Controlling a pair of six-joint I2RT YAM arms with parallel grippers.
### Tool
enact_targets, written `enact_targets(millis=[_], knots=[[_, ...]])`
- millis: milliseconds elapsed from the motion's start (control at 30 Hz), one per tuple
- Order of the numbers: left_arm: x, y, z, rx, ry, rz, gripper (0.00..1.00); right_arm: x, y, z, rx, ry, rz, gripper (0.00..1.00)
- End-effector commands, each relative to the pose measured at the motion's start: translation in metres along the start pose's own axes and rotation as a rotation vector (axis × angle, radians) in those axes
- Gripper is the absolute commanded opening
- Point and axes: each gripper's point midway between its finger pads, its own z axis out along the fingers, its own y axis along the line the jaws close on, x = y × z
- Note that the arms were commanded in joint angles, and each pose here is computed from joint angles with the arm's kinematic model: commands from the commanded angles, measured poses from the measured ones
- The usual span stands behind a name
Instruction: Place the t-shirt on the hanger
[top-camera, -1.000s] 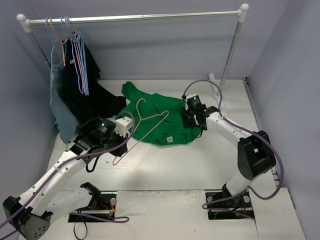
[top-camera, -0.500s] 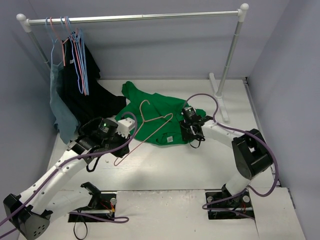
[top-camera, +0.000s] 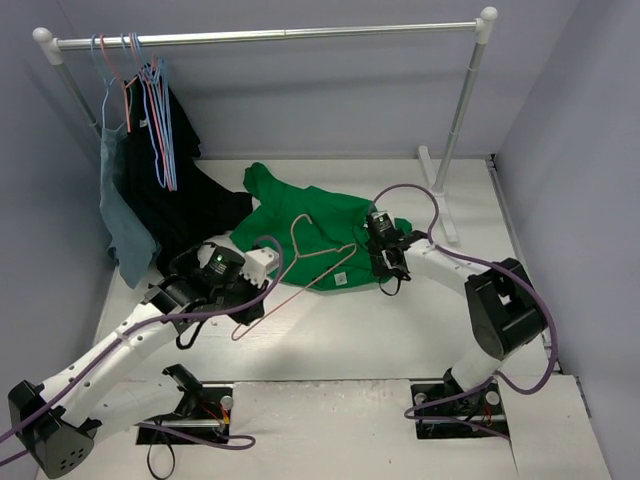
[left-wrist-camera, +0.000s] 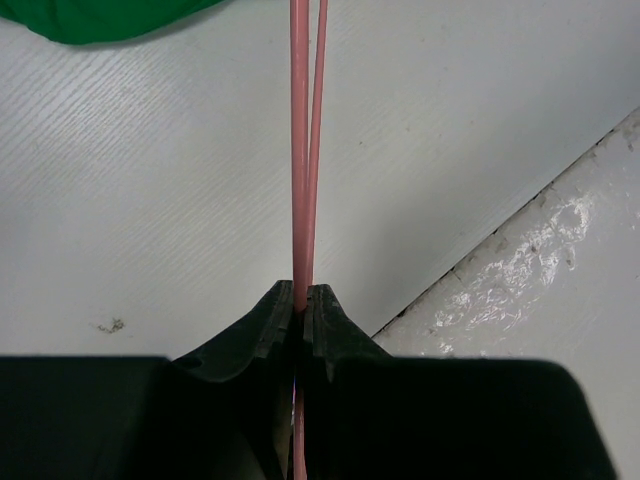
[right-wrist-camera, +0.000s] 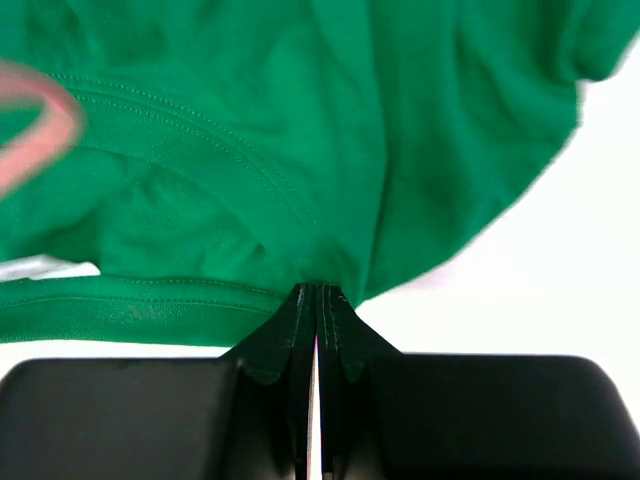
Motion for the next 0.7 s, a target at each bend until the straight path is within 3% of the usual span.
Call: enact_targets(millis=[0,400,667], knots=[[-0.019,-0.013,0.000,0.050,-0.080,0.042,0.00,-0.040,-0.011,-0.029,0.033,-0.121,-0.009,0.00],[-0.013,-0.035,0.017,0.108,-0.034,0.126,0.00,-0.050,-0.010,-0.056,-0.007,-0.169,-0.043,0.00],[0.001,-0.037,0.027,0.089,0.029,0.145,0.00,-0.030,-0.007,-0.051,-0.022,-0.096,0.000,0.01]])
